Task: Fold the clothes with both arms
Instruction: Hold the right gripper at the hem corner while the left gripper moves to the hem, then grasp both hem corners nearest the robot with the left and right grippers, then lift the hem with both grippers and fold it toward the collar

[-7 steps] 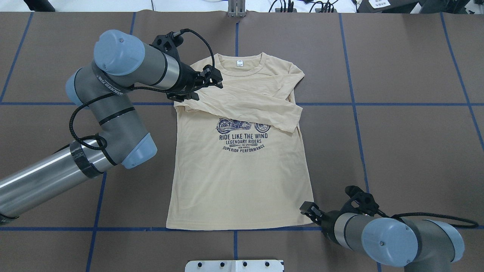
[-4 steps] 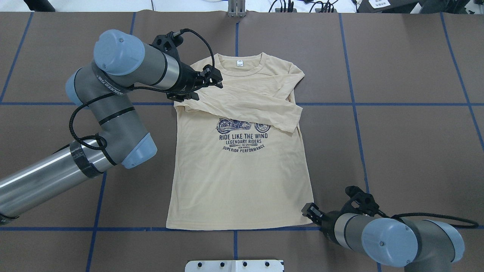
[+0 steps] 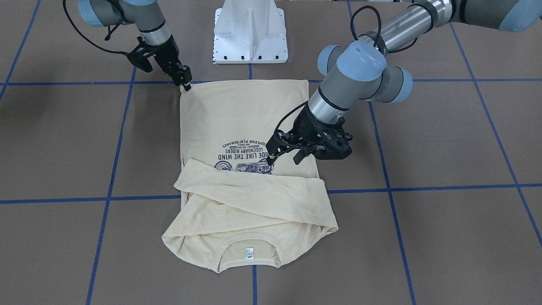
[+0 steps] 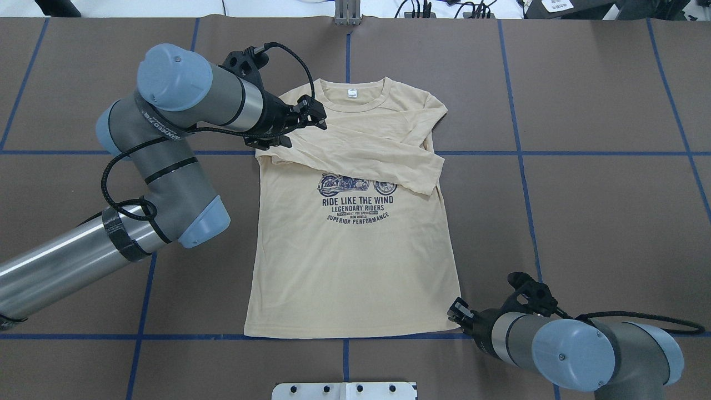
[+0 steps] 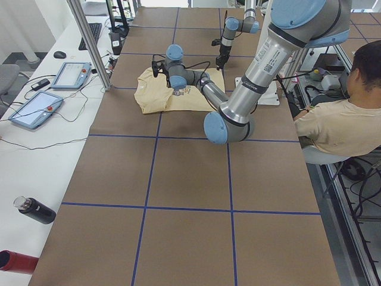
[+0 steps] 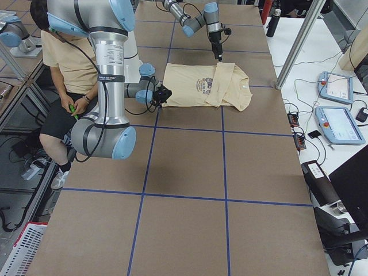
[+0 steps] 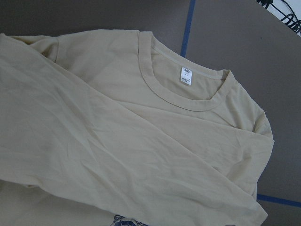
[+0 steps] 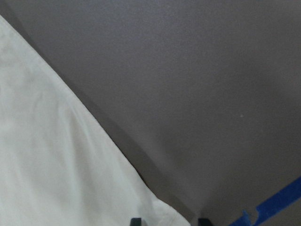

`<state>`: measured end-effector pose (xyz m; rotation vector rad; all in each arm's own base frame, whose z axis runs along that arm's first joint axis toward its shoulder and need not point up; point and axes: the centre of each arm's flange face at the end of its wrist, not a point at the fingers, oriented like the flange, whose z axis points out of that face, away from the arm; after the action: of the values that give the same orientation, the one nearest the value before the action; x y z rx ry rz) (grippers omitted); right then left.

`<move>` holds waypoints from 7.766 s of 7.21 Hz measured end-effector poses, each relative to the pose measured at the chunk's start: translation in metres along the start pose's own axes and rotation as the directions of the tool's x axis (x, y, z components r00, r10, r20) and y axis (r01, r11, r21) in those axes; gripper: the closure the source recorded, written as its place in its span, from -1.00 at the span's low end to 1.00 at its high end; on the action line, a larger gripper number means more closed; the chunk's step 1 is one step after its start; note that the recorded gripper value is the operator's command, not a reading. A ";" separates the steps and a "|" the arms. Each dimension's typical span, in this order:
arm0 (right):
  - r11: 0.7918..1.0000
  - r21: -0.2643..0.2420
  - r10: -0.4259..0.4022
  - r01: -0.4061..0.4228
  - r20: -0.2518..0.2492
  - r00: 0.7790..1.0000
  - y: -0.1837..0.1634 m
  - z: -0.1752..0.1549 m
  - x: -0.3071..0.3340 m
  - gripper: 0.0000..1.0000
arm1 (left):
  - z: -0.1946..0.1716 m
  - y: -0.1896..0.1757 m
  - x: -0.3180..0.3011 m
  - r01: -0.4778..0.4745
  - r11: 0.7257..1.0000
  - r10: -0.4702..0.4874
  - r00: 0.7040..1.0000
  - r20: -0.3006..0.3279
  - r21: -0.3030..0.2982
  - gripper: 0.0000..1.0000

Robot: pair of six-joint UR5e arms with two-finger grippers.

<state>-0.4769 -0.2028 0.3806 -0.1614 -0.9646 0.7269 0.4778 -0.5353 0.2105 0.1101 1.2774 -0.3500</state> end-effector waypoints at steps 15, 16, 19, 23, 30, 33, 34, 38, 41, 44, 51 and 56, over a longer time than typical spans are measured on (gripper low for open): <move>1.000 -0.025 -0.001 0.001 -0.003 1.000 -0.011 -0.037 0.016 1.00 | -0.030 0.248 -0.136 0.182 0.983 -0.167 0.949 0.268 -0.032 -0.56; 1.000 -0.026 -0.001 0.001 -0.002 1.000 -0.010 -0.038 0.016 1.00 | -0.028 0.255 -0.141 0.182 0.982 -0.164 0.946 0.279 -0.041 -0.51; 1.000 -0.027 -0.001 0.001 -0.002 1.000 -0.010 -0.039 0.015 1.00 | -0.022 0.272 -0.149 0.176 0.982 -0.148 0.942 0.302 -0.068 -0.40; 1.000 -0.026 -0.001 0.001 -0.002 1.000 -0.011 -0.039 0.015 1.00 | -0.015 0.293 -0.157 0.197 0.976 -0.158 0.931 0.328 -0.089 -0.25; 1.000 -0.026 -0.001 0.001 -0.001 1.000 -0.011 -0.039 0.015 1.00 | -0.010 0.294 -0.163 0.200 0.976 -0.159 0.925 0.345 -0.088 1.00; 0.999 -0.033 0.000 0.000 0.009 1.000 -0.010 -0.045 0.012 1.00 | -0.021 0.296 -0.155 0.215 0.967 -0.158 0.927 0.339 -0.137 1.00; 0.999 -0.040 0.008 -0.007 0.025 1.000 -0.012 -0.054 0.006 1.00 | -0.035 0.292 -0.143 0.221 0.962 -0.161 0.934 0.318 -0.161 1.00; 0.994 -0.050 0.100 -0.099 0.027 0.995 -0.097 -0.078 -0.089 1.00 | -0.086 0.122 -0.093 0.162 0.984 -0.145 0.969 0.202 -0.073 1.00; 0.997 0.057 0.047 -0.046 -0.028 0.998 -0.190 -0.078 -0.200 1.00 | -0.063 0.003 -0.084 0.122 0.992 -0.122 0.969 0.214 0.012 1.00; 0.992 0.128 -0.004 0.018 -0.112 0.994 -0.268 -0.037 -0.273 1.00 | -0.037 -0.053 -0.078 0.121 0.991 -0.131 0.970 0.203 0.062 1.00; 0.979 0.176 -0.067 0.102 -0.194 0.979 -0.327 0.037 -0.353 1.00 | 0.037 -0.142 -0.087 0.104 0.974 -0.141 0.973 0.182 0.200 1.00; 0.958 0.224 -0.122 0.178 -0.240 0.963 -0.342 0.060 -0.365 1.00 | 0.056 -0.141 -0.102 0.091 0.972 -0.133 0.972 0.192 0.215 1.00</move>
<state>-0.4864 -0.7018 0.3115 0.0465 -0.6578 0.6643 0.4593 -0.6629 0.3397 0.1729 1.0432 -0.5771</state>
